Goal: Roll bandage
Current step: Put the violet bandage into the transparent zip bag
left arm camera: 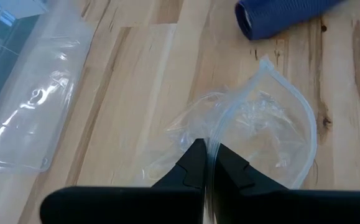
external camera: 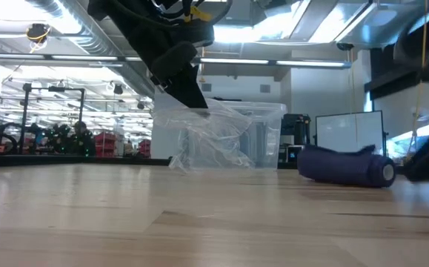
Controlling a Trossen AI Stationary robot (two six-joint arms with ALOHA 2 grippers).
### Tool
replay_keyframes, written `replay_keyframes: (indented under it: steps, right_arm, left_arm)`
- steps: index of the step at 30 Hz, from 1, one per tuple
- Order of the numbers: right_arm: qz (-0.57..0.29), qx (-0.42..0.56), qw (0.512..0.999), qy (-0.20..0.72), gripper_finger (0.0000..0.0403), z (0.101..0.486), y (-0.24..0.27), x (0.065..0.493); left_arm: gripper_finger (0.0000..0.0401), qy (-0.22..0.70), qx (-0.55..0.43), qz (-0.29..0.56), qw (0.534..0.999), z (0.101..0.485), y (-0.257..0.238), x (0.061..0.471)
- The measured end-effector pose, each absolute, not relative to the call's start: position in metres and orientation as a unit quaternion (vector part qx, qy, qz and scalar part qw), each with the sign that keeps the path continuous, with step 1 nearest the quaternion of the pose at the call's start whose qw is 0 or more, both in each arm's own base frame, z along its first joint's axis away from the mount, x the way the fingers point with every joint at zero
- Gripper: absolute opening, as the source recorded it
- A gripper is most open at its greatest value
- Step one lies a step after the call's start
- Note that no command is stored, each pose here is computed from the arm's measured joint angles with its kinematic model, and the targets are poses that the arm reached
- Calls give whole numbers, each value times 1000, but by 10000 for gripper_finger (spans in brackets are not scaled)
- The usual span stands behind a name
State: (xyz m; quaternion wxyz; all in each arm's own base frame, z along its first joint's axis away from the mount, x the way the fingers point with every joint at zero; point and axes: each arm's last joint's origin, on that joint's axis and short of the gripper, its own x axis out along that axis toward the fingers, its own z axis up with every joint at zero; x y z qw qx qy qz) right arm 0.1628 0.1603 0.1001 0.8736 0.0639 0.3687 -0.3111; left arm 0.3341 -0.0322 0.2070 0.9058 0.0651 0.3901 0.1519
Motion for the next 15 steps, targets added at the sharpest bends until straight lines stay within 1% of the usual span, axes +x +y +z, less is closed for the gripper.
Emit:
replay_keyframes:
  steps: [3,7,10,15]
  right_arm:
    - [-303,50,899,311,339,112,164,169]
    - [-297,28,924,240,346,116,167,178]
    - [-305,29,922,237,346,112,162,186]
    - [-344,48,903,253,346,99,145,193]
  left_arm:
    - [4,390,65,152,906,207,-32,334]
    - [4,390,64,153,906,207,-32,334]
    - [4,390,64,153,906,207,-32,334]
    - [4,390,64,153,906,207,-32,334]
